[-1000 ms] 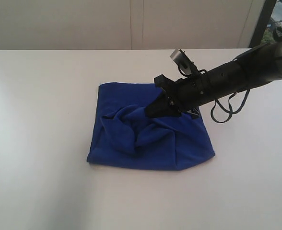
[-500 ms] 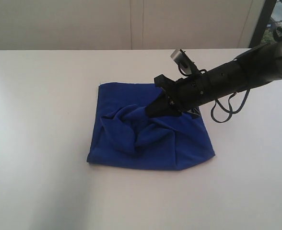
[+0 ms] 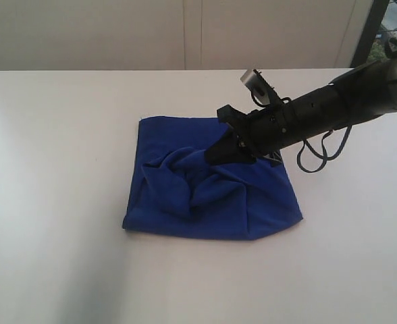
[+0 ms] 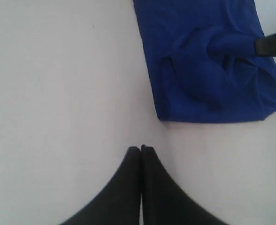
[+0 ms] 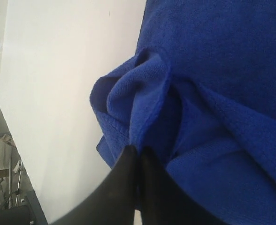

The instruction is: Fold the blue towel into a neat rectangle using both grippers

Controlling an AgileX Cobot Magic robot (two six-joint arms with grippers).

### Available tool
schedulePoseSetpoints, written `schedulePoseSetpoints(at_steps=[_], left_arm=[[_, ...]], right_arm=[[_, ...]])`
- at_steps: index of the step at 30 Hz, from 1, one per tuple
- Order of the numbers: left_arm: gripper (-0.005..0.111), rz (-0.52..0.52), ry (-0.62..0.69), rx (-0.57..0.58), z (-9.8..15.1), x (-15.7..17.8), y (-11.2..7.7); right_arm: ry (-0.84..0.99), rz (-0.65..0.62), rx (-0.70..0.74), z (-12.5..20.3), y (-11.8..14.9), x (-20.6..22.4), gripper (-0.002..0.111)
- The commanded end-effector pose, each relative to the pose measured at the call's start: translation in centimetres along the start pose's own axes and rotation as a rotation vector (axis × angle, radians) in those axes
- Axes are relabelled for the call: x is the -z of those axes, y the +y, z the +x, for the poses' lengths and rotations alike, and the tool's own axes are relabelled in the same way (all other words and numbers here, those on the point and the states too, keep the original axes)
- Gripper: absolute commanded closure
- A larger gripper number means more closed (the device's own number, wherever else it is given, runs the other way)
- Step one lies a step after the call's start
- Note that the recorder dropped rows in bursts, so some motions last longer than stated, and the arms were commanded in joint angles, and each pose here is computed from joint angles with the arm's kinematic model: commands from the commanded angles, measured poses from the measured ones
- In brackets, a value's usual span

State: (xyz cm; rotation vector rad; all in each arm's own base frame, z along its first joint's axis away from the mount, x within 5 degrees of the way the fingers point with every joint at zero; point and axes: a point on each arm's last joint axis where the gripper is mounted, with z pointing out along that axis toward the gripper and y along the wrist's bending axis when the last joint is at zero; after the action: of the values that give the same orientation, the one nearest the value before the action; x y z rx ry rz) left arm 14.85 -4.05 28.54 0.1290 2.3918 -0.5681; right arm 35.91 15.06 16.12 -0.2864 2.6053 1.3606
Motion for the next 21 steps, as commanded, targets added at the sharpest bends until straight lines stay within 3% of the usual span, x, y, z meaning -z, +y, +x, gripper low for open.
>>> schedulePoseSetpoints(at_steps=[1, 5, 14, 21], left_arm=[[0.107, 0.103, 0.081, 0.012, -0.9, -3.0, 0.0], [0.107, 0.121, 0.099, -0.047, -2.5, -5.5, -0.9], [0.107, 0.162, 0.184, -0.255, -5.1, -11.3, -5.0], [0.107, 0.193, 0.248, -0.381, -5.7, -15.3, -8.0]], right_arm=[[-0.006, -0.003, 0.012, 0.0, 0.0, 0.1, 0.108], [-0.006, -0.003, 0.012, 0.0, 0.0, 0.1, 0.108], [-0.013, 0.006, 0.008, -0.1, 0.0, 0.1, 0.108], [-0.031, 0.056, 0.015, -0.2, -0.5, 0.2, 0.108]])
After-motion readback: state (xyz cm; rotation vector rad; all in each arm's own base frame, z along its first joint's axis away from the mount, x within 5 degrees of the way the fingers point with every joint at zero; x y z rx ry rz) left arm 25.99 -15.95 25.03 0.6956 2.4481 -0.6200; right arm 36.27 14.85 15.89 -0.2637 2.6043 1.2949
